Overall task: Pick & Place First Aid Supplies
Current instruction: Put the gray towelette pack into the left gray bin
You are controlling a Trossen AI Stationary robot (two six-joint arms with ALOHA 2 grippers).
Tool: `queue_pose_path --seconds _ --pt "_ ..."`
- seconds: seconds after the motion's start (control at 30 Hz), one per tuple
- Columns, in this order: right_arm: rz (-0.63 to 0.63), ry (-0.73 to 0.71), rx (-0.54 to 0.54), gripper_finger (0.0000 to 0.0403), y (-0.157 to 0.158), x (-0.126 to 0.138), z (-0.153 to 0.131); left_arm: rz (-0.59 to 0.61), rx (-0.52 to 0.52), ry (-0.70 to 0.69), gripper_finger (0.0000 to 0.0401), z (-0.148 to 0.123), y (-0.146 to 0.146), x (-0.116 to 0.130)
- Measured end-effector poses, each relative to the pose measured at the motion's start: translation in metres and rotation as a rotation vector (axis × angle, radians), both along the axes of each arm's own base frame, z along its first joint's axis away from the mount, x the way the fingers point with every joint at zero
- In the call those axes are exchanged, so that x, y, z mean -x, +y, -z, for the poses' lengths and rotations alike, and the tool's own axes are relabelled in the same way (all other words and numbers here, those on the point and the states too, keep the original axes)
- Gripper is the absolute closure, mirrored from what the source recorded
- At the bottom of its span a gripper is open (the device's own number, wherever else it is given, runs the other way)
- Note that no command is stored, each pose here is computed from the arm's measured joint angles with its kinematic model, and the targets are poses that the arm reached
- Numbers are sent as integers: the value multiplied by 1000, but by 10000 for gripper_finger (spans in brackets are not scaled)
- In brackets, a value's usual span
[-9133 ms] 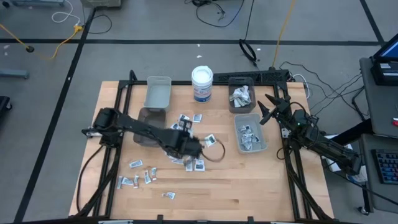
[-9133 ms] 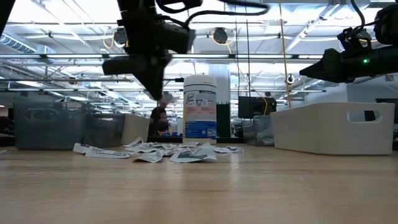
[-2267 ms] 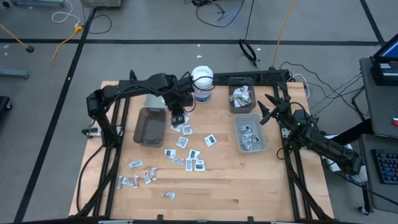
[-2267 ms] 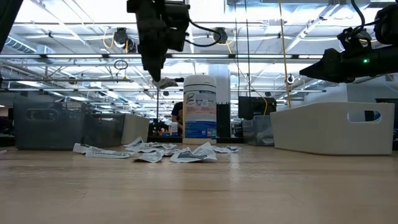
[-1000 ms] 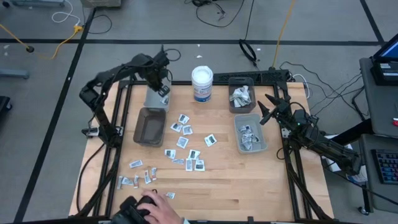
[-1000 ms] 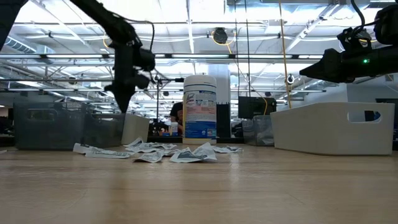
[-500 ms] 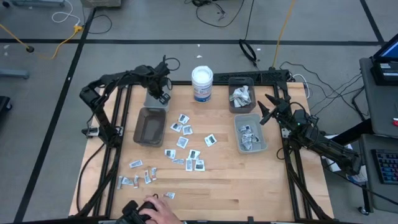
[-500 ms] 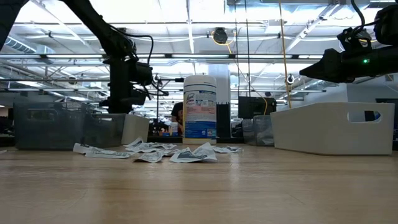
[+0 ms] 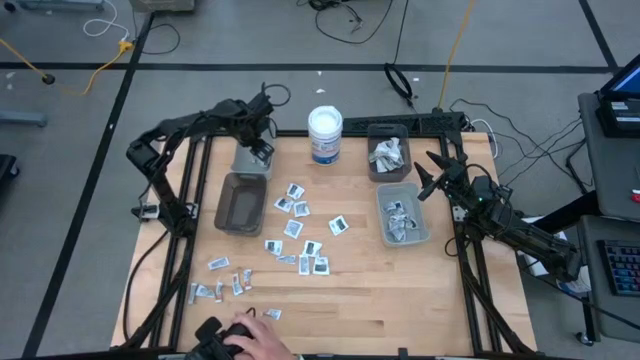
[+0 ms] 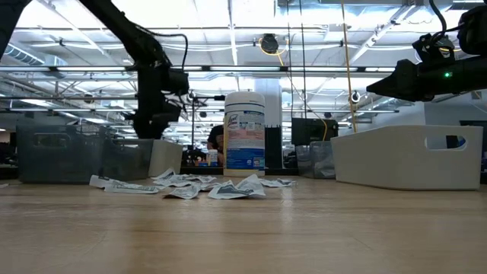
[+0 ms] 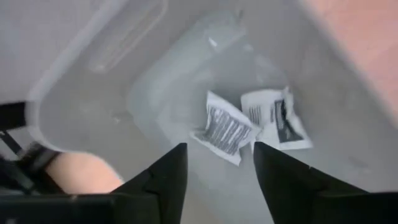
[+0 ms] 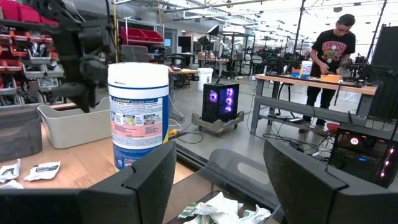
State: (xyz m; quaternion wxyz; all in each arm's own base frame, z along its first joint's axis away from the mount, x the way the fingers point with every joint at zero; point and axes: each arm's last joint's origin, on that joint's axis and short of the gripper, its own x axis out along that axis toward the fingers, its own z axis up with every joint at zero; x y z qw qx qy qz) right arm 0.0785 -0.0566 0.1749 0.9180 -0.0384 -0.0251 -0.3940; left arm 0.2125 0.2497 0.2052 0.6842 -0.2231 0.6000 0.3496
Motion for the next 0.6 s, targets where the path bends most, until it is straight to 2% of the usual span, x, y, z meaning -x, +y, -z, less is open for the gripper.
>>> queue_pose_path --seconds 0.1,0.2,0.33,0.6 --pt "0 0 0 165 0 0 0 15 -23 -21 200 -12 -6 -6" --pt "0 0 0 165 0 0 0 10 -4 -19 194 -20 -16 -13" --pt "0 0 0 165 0 0 0 -23 46 -5 199 -29 -28 -20" --pt "0 0 0 165 0 0 0 -30 46 -49 212 -37 -41 -37"
